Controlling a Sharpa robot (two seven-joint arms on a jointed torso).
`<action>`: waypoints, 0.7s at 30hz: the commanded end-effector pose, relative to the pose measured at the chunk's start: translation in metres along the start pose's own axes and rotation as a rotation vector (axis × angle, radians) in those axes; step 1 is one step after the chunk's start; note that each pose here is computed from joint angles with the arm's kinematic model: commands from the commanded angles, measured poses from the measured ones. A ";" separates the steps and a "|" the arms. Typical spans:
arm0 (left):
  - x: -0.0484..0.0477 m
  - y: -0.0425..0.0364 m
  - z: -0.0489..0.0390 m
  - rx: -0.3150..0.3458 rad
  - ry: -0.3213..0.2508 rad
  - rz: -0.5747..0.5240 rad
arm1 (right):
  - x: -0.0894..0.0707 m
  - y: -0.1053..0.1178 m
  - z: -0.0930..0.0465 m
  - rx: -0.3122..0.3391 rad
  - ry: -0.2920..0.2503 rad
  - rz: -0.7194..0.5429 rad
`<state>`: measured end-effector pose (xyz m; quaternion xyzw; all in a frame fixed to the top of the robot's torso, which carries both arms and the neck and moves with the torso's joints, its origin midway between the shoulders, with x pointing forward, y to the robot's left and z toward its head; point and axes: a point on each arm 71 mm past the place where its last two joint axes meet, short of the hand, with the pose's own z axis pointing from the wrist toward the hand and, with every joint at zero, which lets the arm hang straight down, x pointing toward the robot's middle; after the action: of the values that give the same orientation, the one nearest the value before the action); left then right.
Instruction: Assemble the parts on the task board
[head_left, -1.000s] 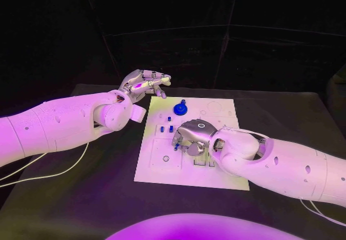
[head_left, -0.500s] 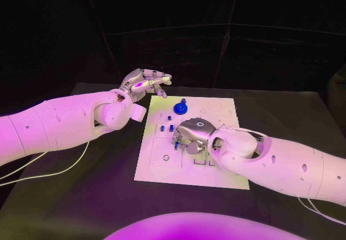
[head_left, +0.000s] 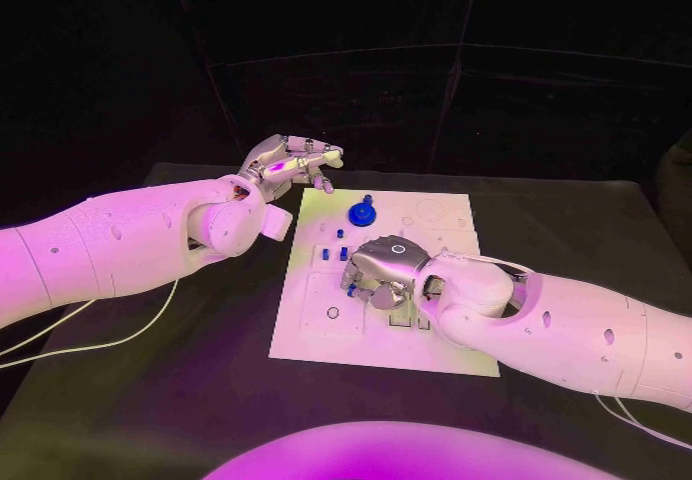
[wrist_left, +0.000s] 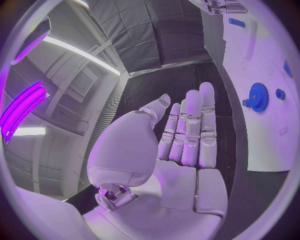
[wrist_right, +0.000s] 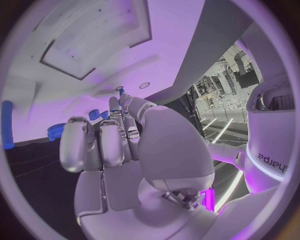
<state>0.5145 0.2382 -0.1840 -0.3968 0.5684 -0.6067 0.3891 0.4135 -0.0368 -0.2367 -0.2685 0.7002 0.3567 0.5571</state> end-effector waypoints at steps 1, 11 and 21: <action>-0.0001 -0.0011 0.0004 0.002 0.007 -0.007 | 0.004 0.002 -0.001 -0.009 0.032 -0.013; -0.0016 -0.0014 0.0000 0.005 0.001 -0.004 | 0.003 0.001 -0.001 0.011 0.020 -0.045; -0.0020 -0.0013 0.0001 0.005 0.000 -0.003 | 0.001 0.000 -0.002 0.025 -0.019 -0.075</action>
<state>0.5151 0.2404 -0.1843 -0.3981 0.5685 -0.6047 0.3908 0.4116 -0.0372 -0.2367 -0.2797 0.6936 0.3421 0.5689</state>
